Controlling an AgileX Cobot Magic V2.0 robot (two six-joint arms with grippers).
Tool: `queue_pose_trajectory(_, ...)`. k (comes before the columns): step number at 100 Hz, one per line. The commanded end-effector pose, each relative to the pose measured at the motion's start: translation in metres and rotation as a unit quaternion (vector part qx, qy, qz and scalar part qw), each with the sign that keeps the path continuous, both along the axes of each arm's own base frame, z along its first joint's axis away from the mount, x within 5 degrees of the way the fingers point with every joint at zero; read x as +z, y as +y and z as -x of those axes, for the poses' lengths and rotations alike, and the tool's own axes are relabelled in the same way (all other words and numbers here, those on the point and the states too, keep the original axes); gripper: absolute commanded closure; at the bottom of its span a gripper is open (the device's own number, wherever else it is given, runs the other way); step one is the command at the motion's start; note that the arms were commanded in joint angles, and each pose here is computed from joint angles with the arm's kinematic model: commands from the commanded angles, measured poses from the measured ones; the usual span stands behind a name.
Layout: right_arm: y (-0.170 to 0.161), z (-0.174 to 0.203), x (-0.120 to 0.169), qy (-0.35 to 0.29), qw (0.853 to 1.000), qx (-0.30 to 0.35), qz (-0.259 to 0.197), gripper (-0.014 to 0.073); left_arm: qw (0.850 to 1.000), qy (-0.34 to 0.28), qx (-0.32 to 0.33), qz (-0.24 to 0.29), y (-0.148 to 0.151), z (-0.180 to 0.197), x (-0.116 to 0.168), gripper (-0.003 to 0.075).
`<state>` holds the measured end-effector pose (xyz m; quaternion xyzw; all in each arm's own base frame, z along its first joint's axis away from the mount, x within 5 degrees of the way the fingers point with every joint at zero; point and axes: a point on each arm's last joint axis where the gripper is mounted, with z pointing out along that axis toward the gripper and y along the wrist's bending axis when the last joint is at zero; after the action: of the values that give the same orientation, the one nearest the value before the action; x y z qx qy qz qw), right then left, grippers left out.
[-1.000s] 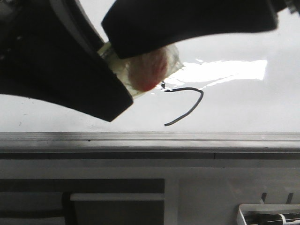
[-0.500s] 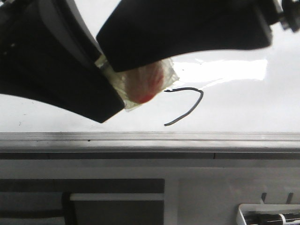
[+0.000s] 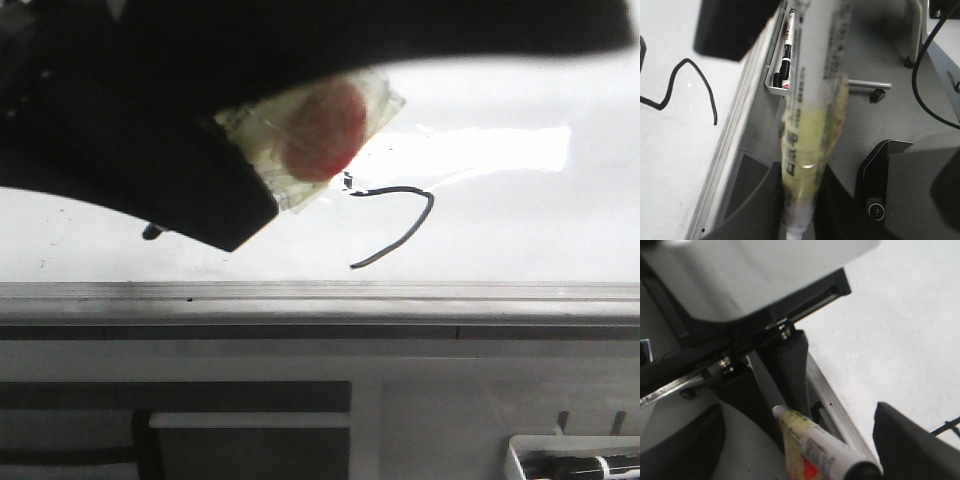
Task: Write number 5 on whiteboard
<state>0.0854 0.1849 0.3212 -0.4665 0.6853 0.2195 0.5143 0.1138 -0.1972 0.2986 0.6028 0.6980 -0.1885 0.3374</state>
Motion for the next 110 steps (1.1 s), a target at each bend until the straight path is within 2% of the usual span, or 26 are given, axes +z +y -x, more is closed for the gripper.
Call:
queue_pose_trajectory(1,-0.010,0.004,0.025,-0.047,0.998,0.011,-0.038,0.0083,0.997,0.000,0.041,0.060,-0.001,-0.006,0.019,0.0741)
queue_pose_trajectory(14,-0.032,0.004,0.033,-0.054,0.997,-0.025,-0.040,0.0193,0.989,0.035,0.114,0.087,0.006,-0.018,0.020,0.0741)
queue_pose_trajectory(25,-0.050,0.007,0.041,-0.059,0.996,-0.048,-0.051,0.0379,0.969,0.066,0.190,0.143,0.009,-0.029,0.023,0.0741)
queue_pose_trajectory(42,-0.070,0.010,0.048,-0.062,0.993,-0.071,-0.069,0.0658,0.941,0.074,0.248,0.220,0.007,-0.040,0.022,0.0741)
queue_pose_trajectory(60,-0.085,0.009,0.047,-0.048,0.991,-0.113,-0.057,0.0657,0.935,0.075,0.264,0.223,-0.002,-0.051,0.009,0.0741)
queue_pose_trajectory(75,-0.090,0.009,0.047,-0.046,0.990,-0.121,-0.057,0.0657,0.930,0.069,0.275,0.232,-0.010,-0.060,0.001,0.0741)
queue_pose_trajectory(97,-0.090,0.009,0.047,-0.045,0.990,-0.121,-0.059,0.0657,0.909,0.067,0.303,0.277,-0.015,-0.071,-0.001,0.0741)
queue_pose_trajectory(110,-0.090,0.009,0.047,-0.045,0.990,-0.122,-0.058,0.0657,0.896,0.066,0.330,0.290,-0.007,-0.080,-0.001,0.0741)
